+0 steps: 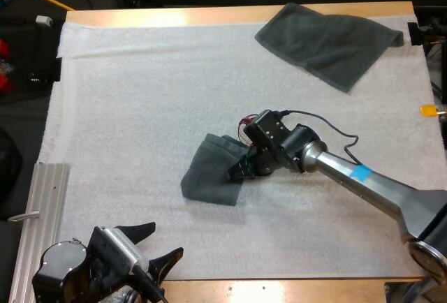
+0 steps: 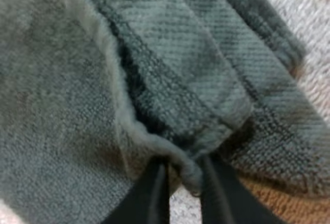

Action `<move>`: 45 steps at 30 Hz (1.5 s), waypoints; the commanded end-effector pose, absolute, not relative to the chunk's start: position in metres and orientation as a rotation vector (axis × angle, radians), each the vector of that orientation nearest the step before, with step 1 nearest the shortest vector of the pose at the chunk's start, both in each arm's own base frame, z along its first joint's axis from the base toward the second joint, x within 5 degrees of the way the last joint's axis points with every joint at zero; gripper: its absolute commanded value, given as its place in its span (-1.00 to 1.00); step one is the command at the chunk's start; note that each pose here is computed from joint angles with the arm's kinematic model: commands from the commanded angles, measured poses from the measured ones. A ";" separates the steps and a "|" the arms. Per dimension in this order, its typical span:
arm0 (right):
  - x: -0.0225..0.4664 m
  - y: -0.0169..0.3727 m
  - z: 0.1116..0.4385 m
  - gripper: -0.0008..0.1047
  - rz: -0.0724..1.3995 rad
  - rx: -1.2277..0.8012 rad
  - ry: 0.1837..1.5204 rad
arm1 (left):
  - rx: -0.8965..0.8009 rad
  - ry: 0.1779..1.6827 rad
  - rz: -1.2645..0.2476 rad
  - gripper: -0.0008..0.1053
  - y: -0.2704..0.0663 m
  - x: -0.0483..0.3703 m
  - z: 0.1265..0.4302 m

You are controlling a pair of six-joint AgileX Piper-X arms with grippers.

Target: Pick towel from pile, fold and stack

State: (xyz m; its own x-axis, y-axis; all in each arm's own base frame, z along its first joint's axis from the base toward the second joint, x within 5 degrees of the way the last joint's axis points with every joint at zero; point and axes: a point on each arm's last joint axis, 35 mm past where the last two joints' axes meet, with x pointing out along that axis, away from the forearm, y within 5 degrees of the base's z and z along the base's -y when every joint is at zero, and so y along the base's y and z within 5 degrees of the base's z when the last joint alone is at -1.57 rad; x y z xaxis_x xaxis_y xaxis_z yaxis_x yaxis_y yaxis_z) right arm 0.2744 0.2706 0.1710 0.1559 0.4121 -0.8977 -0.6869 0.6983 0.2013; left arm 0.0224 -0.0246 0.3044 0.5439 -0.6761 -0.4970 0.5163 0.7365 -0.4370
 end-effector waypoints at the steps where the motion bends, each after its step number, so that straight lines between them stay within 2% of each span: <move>1: 0.275 0.271 0.184 -0.79 0.813 -0.270 1.123 | -0.252 0.687 -0.728 0.31 -0.025 0.022 0.307; 4: 0.274 0.270 0.195 -0.80 0.833 -0.280 1.082 | -0.252 0.687 -0.728 0.31 -0.025 0.022 0.307; 8: 0.270 0.267 0.213 -0.99 0.850 -0.284 1.036 | -0.252 0.687 -0.728 0.31 -0.025 0.022 0.307; 15: 0.263 0.259 0.253 -0.99 0.869 -0.265 0.920 | -0.249 0.686 -0.729 0.31 -0.025 0.022 0.307; 19: 0.258 0.253 0.299 -0.99 0.866 -0.274 0.772 | -0.249 0.686 -0.729 0.31 -0.025 0.022 0.307; 24: 0.255 0.244 0.366 -0.99 0.786 -0.254 0.570 | -0.249 0.686 -0.729 0.31 -0.025 0.022 0.307; 29: 0.248 0.234 0.446 -0.99 0.736 -0.251 0.343 | -0.249 0.686 -0.729 0.31 -0.025 0.022 0.307; 32: 0.244 0.227 0.480 -0.99 0.668 -0.284 0.262 | -0.249 0.686 -0.729 0.31 -0.025 0.022 0.307; 34: 0.242 0.223 0.491 -0.99 0.638 -0.302 0.247 | -0.249 0.686 -0.729 0.31 -0.025 0.022 0.307; 36: 0.241 0.221 0.494 -0.99 0.627 -0.314 0.253 | -0.249 0.686 -0.729 0.31 -0.025 0.022 0.307; 39: 0.241 0.221 0.482 -0.99 0.629 -0.355 0.340 | -0.249 0.686 -0.729 0.31 -0.025 0.022 0.307; 45: 0.250 0.249 0.419 -0.99 0.719 -0.432 0.577 | -0.249 0.686 -0.729 0.31 -0.025 0.022 0.307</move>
